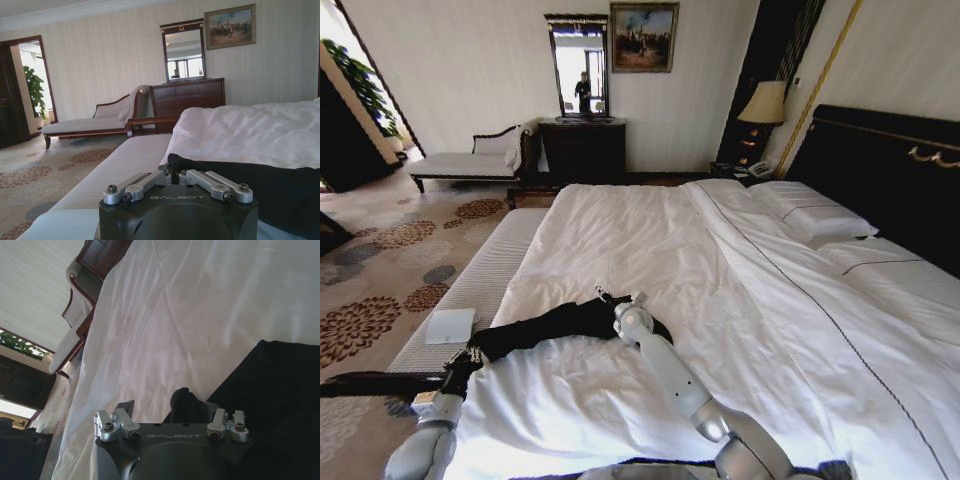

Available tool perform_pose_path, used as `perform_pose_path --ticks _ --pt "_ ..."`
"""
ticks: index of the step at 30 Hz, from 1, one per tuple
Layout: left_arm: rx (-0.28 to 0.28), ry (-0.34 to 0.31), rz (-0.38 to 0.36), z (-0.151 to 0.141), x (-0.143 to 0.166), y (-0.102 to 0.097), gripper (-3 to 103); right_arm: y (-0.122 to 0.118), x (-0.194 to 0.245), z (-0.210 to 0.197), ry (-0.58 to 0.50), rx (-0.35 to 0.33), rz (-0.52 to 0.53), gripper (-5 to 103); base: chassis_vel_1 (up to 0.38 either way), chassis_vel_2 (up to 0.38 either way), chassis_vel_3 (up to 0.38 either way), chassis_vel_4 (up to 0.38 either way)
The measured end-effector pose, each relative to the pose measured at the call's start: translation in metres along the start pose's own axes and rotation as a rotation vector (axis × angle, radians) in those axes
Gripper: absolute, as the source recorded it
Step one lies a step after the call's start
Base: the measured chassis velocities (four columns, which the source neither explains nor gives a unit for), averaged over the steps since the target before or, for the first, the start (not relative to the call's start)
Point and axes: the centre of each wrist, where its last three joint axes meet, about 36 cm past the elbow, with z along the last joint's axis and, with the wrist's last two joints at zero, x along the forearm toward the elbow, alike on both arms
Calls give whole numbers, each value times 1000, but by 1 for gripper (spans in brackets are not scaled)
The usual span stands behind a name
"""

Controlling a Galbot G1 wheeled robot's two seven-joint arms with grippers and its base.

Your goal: Fold the clothes on the bed.

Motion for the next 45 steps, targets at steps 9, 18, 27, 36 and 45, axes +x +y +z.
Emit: perform_pose_path --ticks 9,18,27,36,45 --pt "0 -6 -1 -2 -1 0 1 -2 -3 5 -1 20 12 42 0 0 0 0" --pt "12 -23 -1 -8 -4 -2 1 -7 -2 12 -61 128 66 10 0 0 0 0" --pt "24 -55 -3 -20 -8 0 1 10 55 -17 -171 109 -56 0 0 0 0 0" --pt "27 -64 3 -24 -9 1 1 4 159 -22 -221 -5 -185 0 0 0 0 0" --pt "-14 -18 32 -9 -4 -12 1 -37 191 52 -79 12 -21 0 0 0 0 0"
